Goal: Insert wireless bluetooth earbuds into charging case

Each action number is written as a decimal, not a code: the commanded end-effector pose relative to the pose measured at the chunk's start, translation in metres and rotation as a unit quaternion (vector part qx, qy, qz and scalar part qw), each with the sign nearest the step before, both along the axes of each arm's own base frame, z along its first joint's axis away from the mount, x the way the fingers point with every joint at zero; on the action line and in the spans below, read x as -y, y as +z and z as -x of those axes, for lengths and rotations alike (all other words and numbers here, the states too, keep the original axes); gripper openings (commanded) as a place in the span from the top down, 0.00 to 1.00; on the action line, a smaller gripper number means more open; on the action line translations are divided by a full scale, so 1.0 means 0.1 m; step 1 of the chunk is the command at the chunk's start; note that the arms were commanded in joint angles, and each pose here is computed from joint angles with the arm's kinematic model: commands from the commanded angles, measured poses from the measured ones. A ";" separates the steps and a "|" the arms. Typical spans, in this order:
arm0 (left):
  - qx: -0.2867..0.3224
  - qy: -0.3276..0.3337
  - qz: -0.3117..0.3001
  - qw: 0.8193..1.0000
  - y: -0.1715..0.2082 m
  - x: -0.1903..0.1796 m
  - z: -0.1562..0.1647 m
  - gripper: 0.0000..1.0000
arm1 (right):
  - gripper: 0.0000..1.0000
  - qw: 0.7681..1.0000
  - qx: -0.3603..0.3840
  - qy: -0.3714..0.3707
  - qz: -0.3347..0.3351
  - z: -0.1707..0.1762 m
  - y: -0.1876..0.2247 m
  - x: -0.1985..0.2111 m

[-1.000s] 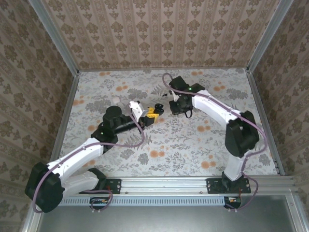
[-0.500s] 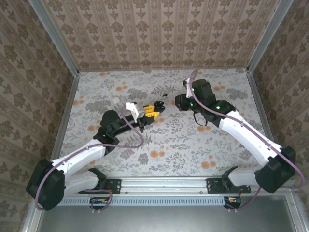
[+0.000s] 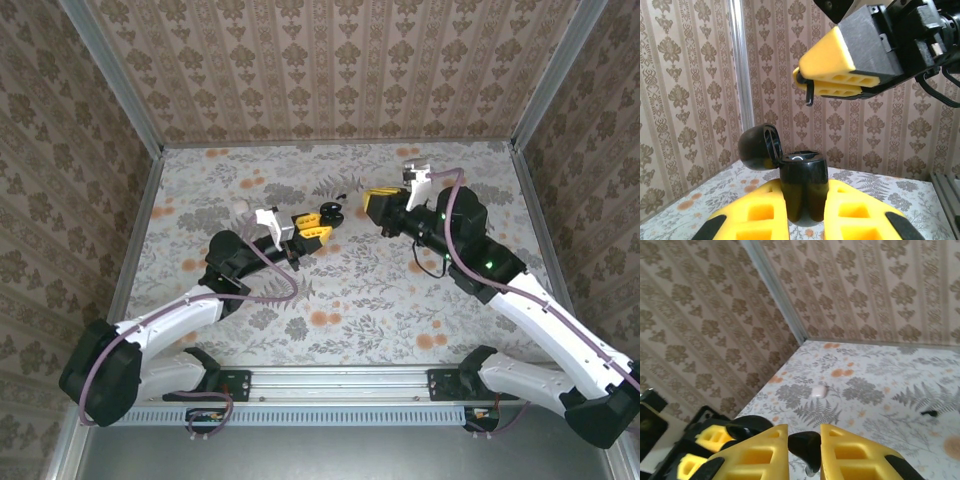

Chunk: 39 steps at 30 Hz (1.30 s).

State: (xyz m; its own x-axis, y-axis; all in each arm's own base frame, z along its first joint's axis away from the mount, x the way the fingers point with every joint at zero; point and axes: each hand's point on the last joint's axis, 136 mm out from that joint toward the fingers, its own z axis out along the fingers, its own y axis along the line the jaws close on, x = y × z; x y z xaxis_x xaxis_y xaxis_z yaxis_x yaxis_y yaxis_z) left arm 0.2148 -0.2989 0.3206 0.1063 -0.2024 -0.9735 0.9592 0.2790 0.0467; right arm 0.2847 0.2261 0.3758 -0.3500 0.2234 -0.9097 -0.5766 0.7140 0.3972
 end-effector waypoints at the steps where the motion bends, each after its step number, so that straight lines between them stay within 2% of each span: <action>1: 0.009 -0.021 0.019 1.000 0.10 0.01 0.09 1.00 | 0.82 0.997 0.052 0.049 -0.003 0.17 0.26 -0.18; 12: 0.009 -0.026 0.023 0.999 0.13 0.00 0.11 1.00 | 0.83 0.991 0.073 0.100 0.049 0.27 0.27 -0.52; 39: 0.010 -0.026 0.025 0.999 0.18 -0.02 0.13 1.00 | 0.84 0.987 0.037 0.128 0.090 0.21 -0.08 -0.70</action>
